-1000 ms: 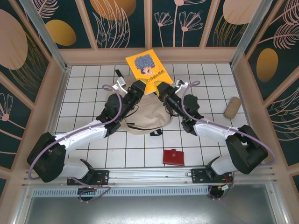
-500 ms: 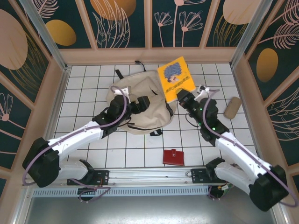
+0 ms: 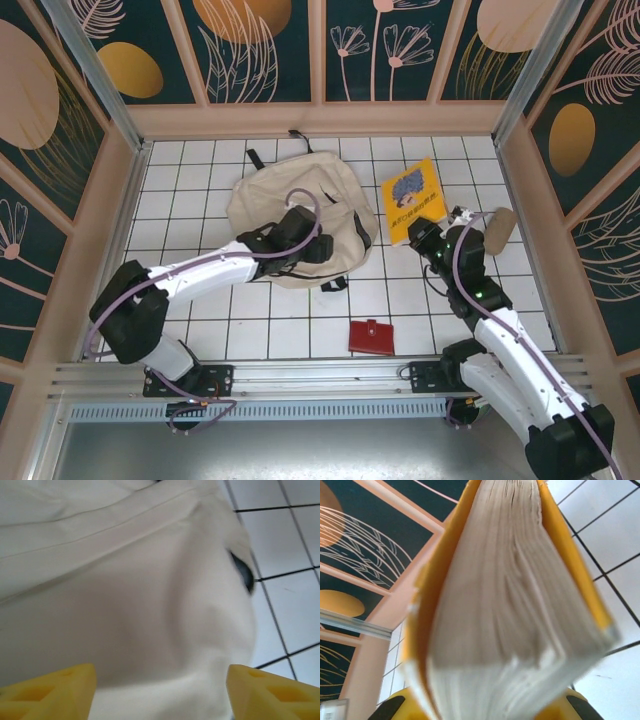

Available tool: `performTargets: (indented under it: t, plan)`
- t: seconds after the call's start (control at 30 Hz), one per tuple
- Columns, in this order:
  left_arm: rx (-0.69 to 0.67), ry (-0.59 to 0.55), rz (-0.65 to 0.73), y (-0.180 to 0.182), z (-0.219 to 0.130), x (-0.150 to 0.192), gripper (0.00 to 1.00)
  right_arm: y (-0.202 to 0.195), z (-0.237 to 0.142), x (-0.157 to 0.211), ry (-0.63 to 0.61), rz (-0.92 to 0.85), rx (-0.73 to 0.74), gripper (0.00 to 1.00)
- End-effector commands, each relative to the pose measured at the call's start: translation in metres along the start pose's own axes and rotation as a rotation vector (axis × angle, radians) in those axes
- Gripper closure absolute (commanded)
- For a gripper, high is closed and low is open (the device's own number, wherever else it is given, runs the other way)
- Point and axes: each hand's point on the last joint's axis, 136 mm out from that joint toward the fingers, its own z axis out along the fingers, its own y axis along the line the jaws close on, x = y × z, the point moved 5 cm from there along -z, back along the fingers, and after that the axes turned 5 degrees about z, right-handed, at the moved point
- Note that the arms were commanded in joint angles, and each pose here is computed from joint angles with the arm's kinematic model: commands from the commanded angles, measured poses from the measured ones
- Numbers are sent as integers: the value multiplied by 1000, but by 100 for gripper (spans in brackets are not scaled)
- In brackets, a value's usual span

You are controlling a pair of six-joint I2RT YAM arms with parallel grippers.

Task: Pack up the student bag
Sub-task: Open the student bag at the top-center of the table.

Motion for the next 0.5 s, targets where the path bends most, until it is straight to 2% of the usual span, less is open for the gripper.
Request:
performTargets:
  t: [0.0, 0.27, 0.47]
  plan:
    - [-31, 64, 21, -16, 6, 9, 38, 5, -4, -12, -69, -4, -32, 100]
    - [-48, 176, 23, -36, 44, 32, 43, -6, -1, -11, -63, 20, -1, 100]
    - [-124, 201, 56, -33, 58, 38, 53, -11, 1, -6, -47, 39, 3, 100]
